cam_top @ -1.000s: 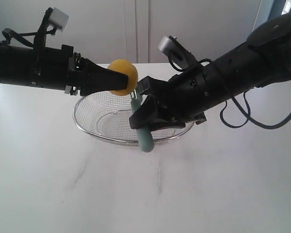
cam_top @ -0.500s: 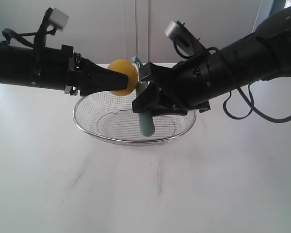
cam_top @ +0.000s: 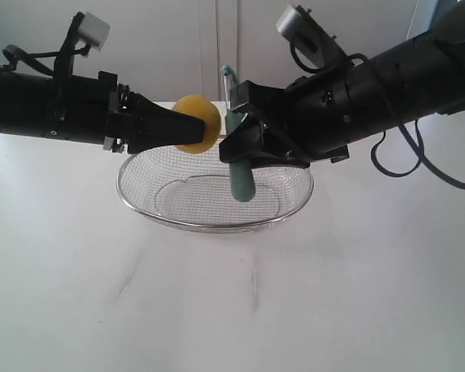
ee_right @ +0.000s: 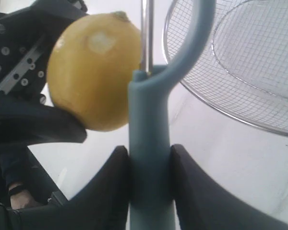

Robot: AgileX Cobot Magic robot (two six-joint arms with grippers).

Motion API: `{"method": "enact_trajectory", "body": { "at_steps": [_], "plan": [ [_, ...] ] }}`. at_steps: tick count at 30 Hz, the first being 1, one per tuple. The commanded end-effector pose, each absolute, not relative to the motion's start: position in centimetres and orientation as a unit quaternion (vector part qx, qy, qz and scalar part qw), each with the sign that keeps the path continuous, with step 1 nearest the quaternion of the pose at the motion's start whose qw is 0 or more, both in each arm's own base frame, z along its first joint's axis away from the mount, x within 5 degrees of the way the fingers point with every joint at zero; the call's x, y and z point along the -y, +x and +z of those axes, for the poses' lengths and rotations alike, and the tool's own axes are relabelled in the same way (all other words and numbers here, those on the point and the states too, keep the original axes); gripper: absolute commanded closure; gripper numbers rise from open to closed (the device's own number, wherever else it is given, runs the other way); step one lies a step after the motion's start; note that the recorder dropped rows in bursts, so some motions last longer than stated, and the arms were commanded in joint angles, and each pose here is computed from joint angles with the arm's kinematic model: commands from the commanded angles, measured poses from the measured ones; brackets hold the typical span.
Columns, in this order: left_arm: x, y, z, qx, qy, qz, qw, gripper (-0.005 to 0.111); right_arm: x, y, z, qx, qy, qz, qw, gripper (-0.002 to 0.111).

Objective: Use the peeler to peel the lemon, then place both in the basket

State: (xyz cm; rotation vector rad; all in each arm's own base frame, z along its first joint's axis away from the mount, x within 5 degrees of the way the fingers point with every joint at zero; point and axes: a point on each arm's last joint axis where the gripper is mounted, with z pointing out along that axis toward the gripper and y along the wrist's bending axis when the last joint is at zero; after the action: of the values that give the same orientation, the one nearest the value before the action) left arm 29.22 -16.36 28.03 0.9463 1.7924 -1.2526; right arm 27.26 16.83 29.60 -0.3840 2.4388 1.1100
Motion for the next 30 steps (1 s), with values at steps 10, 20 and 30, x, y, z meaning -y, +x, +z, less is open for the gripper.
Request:
{"method": "enact_trajectory", "body": {
  "at_steps": [10, 20, 30],
  "plan": [
    [16.4, 28.9, 28.5, -0.689, 0.367, -0.501, 0.374, 0.107, -16.8, 26.7, 27.0, -0.905, -0.154, 0.377, 0.121, 0.108],
    [16.4, 28.9, 28.5, -0.689, 0.367, -0.501, 0.374, 0.107, -17.7, 26.6, 27.0, -0.883, -0.154, 0.432, 0.095, 0.108],
    [16.4, 28.9, 28.5, -0.689, 0.367, -0.501, 0.374, 0.107, -17.1, 26.8, 28.8, -0.881, -0.132, 0.423, 0.168, 0.108]
  ]
}}
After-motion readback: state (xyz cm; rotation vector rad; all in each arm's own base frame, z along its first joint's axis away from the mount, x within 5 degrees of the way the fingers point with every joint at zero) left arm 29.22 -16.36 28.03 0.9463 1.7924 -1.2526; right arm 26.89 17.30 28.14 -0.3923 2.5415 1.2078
